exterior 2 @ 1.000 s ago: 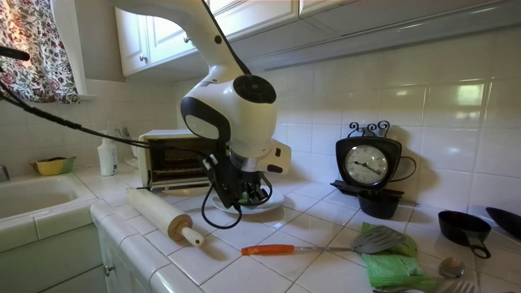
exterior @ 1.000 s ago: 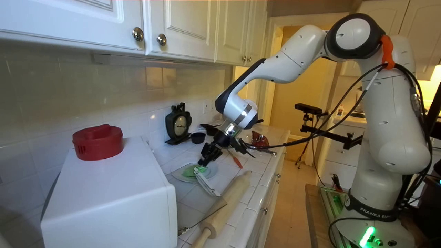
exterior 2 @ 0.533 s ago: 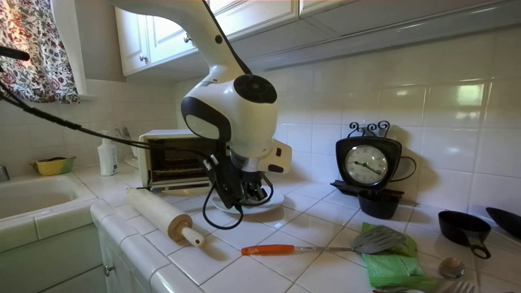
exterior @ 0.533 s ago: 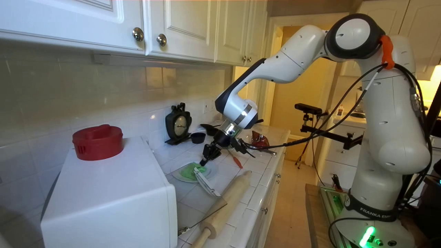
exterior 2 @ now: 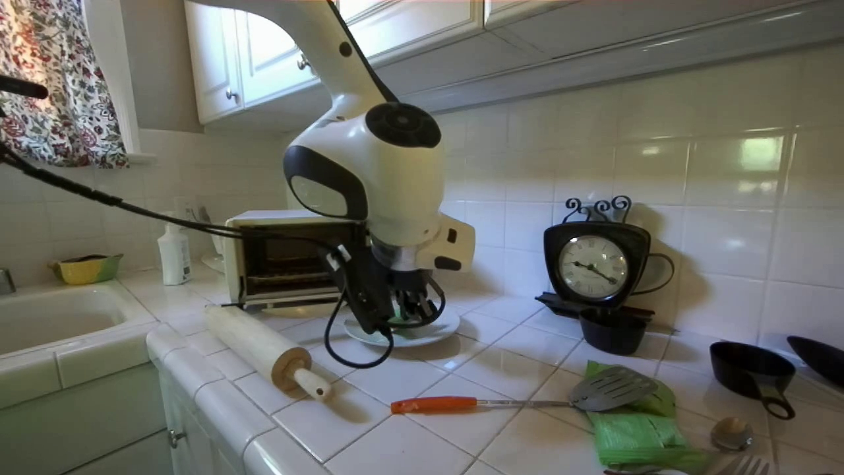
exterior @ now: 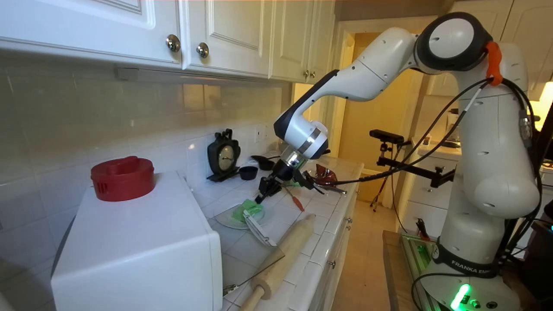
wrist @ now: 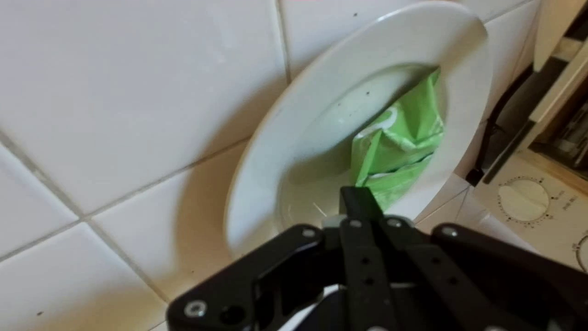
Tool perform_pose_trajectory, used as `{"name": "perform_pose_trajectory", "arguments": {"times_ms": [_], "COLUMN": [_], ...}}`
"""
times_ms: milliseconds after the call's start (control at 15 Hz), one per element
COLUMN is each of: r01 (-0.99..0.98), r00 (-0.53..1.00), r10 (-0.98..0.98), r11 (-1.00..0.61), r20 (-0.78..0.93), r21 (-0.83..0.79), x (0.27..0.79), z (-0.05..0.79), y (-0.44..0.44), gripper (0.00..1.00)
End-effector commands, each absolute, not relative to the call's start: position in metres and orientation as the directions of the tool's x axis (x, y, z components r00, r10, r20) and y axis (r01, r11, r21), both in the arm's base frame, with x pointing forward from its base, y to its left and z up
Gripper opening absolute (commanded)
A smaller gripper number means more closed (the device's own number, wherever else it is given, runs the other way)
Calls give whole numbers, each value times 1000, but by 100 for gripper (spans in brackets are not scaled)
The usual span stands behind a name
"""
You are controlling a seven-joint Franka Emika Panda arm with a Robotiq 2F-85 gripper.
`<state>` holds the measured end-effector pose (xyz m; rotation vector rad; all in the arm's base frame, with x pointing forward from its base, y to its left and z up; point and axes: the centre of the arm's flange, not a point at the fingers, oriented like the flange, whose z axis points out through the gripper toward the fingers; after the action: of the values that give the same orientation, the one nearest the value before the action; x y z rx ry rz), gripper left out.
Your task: Move the green packet from the plate to the mini oven
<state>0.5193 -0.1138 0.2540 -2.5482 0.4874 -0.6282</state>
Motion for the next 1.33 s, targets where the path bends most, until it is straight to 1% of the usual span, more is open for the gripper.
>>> {"name": "perform_pose_trajectory", "arguments": {"times_ms": [0, 333, 867, 1067, 1267], "r01": [-265, -293, -312, -298, -296], "r00": [791, 739, 648, 675, 714], "r10": [-472, -467, -413, -390, -415], "r11": [-838, -872, -910, -921, -909], "r20": [390, 486, 640, 626, 564], "r21": [-476, -393, -272, -252, -294], "x": [480, 461, 458, 465, 457], "z": [286, 317, 372, 375, 358], "y": [-112, -111, -94, -89, -85], "gripper": [0, 0, 0, 0, 0]}}
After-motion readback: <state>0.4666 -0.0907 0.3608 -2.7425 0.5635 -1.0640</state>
